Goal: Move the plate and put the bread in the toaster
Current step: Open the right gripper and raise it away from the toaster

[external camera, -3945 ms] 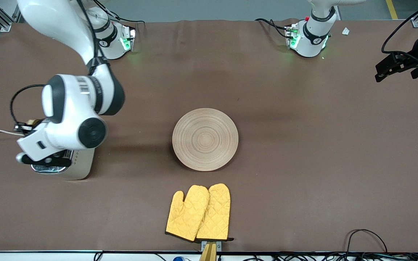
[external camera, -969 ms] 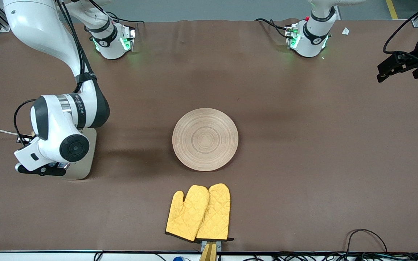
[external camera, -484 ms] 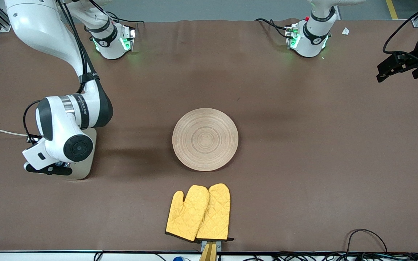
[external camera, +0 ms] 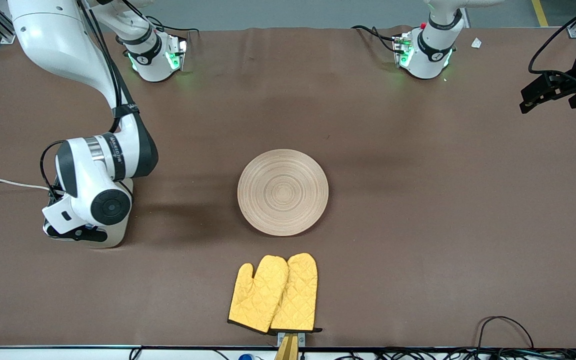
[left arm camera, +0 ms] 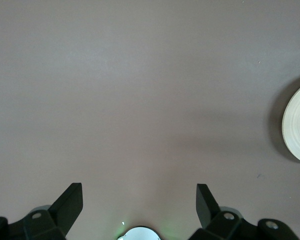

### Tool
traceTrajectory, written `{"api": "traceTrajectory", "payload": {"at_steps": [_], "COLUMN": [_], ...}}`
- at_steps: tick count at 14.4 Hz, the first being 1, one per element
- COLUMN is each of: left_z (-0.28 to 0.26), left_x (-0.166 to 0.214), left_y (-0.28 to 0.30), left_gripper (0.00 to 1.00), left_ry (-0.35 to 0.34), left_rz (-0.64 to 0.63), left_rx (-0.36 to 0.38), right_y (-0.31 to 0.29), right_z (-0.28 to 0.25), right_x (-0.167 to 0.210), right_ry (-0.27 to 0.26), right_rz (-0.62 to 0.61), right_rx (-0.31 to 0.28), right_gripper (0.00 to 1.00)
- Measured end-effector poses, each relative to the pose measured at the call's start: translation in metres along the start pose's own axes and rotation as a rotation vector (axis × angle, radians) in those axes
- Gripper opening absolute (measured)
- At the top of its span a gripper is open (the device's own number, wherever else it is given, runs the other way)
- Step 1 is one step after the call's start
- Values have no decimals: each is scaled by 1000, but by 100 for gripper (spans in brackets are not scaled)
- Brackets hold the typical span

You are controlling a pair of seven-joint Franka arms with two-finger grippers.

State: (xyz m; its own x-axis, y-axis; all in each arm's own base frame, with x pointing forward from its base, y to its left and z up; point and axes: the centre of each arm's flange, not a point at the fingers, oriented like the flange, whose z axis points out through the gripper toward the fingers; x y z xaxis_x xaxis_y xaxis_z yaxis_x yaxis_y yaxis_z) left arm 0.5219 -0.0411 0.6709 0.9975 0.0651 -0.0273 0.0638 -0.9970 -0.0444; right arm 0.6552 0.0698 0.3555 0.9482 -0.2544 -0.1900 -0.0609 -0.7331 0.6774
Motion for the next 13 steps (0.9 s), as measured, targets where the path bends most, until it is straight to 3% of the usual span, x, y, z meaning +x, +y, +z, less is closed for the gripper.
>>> {"api": "traceTrajectory", "payload": {"at_steps": [3, 5, 10, 13], "left_z": [-4, -3, -3, -3], "left_x": [0, 0, 1, 1], "left_y": [0, 0, 0, 0], "left_gripper": [100, 100, 100, 100], "left_ry": [8, 7, 7, 7], "left_rz": [0, 0, -1, -1], "left_rx": [-1, -1, -1, -1], "right_y": [36, 66, 141, 198], "right_z": [-9, -29, -104, -119], "right_x": [10, 7, -39, -61], "right_ry": [-59, -59, 41, 64], "right_rz": [46, 64, 117, 129], "right_rx": [229, 360, 529, 667], "right_gripper": [85, 100, 100, 100]}}
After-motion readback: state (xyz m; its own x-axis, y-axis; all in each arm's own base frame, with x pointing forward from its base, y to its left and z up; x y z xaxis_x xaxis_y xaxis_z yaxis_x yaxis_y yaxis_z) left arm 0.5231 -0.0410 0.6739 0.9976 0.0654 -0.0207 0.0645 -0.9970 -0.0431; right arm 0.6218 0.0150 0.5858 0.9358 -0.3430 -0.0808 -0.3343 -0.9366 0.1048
